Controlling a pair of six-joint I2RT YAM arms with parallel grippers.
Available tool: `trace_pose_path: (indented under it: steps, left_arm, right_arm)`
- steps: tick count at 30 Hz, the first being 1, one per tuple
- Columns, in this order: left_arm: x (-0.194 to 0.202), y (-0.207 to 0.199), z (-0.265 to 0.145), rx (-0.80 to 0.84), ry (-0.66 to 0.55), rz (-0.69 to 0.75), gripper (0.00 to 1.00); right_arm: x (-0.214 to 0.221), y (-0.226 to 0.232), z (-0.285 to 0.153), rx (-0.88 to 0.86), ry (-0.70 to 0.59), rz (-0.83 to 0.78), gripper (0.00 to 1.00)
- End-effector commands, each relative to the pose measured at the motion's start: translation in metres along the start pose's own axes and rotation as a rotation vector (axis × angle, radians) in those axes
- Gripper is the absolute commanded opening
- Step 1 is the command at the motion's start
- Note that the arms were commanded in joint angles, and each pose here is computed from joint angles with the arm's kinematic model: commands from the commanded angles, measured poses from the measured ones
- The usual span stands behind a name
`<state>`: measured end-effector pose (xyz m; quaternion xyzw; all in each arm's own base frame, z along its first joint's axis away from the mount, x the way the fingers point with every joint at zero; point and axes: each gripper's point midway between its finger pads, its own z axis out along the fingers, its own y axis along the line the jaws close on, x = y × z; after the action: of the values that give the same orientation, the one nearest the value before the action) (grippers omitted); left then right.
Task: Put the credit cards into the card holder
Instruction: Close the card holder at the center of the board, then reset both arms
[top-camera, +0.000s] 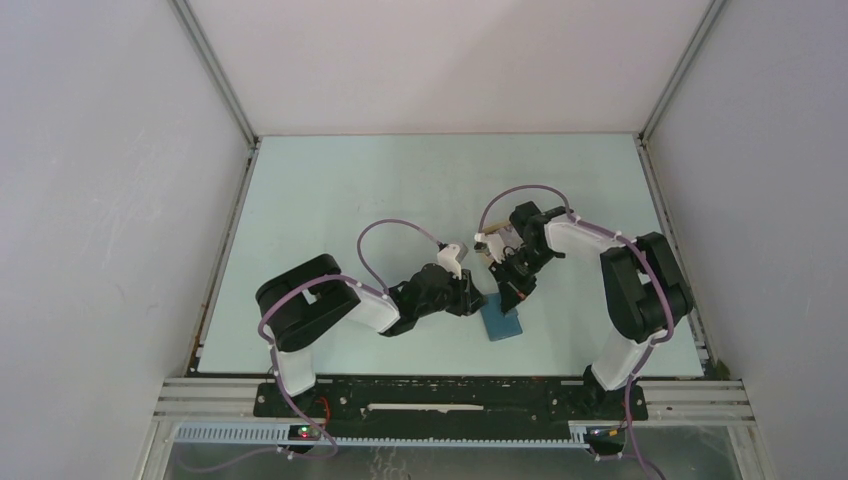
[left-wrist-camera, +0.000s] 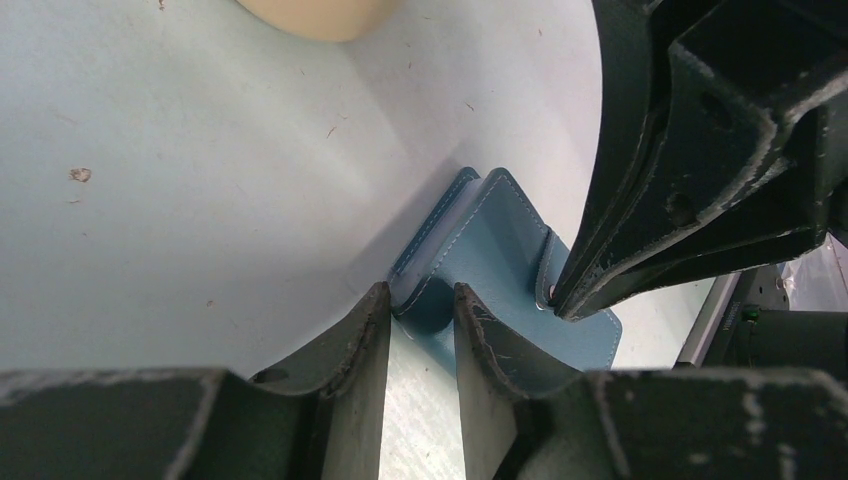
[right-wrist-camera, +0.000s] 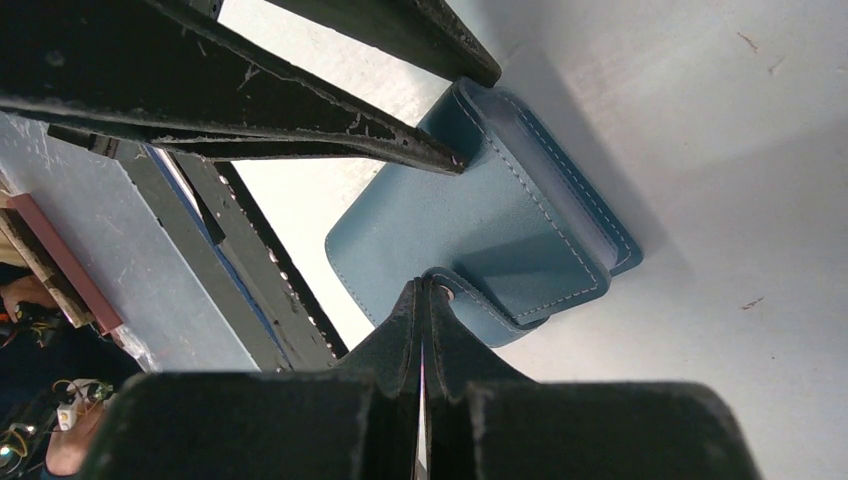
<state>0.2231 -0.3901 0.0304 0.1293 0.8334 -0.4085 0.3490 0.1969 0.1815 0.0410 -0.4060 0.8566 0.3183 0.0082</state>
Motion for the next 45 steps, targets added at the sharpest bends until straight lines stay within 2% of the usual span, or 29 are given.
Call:
trace_pose_path:
  steps: [1,17,23,24,27,29,33,37,40,42,45]
  left_arm:
    - [-0.009,-0.014,-0.006,0.040,-0.037,0.001,0.33]
    - [-0.009,-0.013,-0.008,0.040,-0.042,0.001,0.33]
    - [-0.010,-0.014,-0.008,0.045,-0.045,0.002,0.34]
    - [-0.011,-0.015,-0.009,0.047,-0.046,0.002,0.35]
    - [-0.017,-0.017,-0.013,0.046,-0.065,0.007,0.41]
    - [-0.023,-0.019,-0.018,0.037,-0.079,0.018,0.48]
    - [-0.043,-0.021,-0.033,0.008,-0.126,0.061,0.57]
    - [-0.060,-0.025,-0.055,-0.007,-0.153,0.127,0.62]
    - [-0.079,-0.033,-0.079,-0.009,-0.179,0.220,0.69]
    - [-0.101,-0.040,-0.101,-0.027,-0.221,0.273,0.79]
    - [-0.134,-0.045,-0.136,-0.075,-0.274,0.336,0.93]
  right_arm:
    - [-0.003,-0.006,0.008,0.013,0.019,-0.013,0.00]
    - [0.010,-0.021,0.019,0.052,0.088,0.048,0.00]
    - [0.002,-0.017,0.014,0.017,0.048,0.040,0.01]
    - [-0.003,-0.012,0.009,-0.002,0.023,0.025,0.07]
    - [-0.016,0.005,-0.007,-0.045,-0.047,-0.044,0.34]
    - [-0.023,0.015,-0.021,-0.042,-0.099,-0.094,0.46]
    - [-0.031,0.027,-0.053,0.010,-0.198,-0.200,0.54]
    - [-0.035,0.026,-0.090,0.165,-0.329,-0.298,0.57]
    - [-0.038,0.018,-0.127,0.352,-0.446,-0.350,0.62]
    - [-0.040,0.021,-0.159,0.471,-0.545,-0.388,0.73]
    - [-0.040,0.024,-0.206,0.587,-0.712,-0.338,0.93]
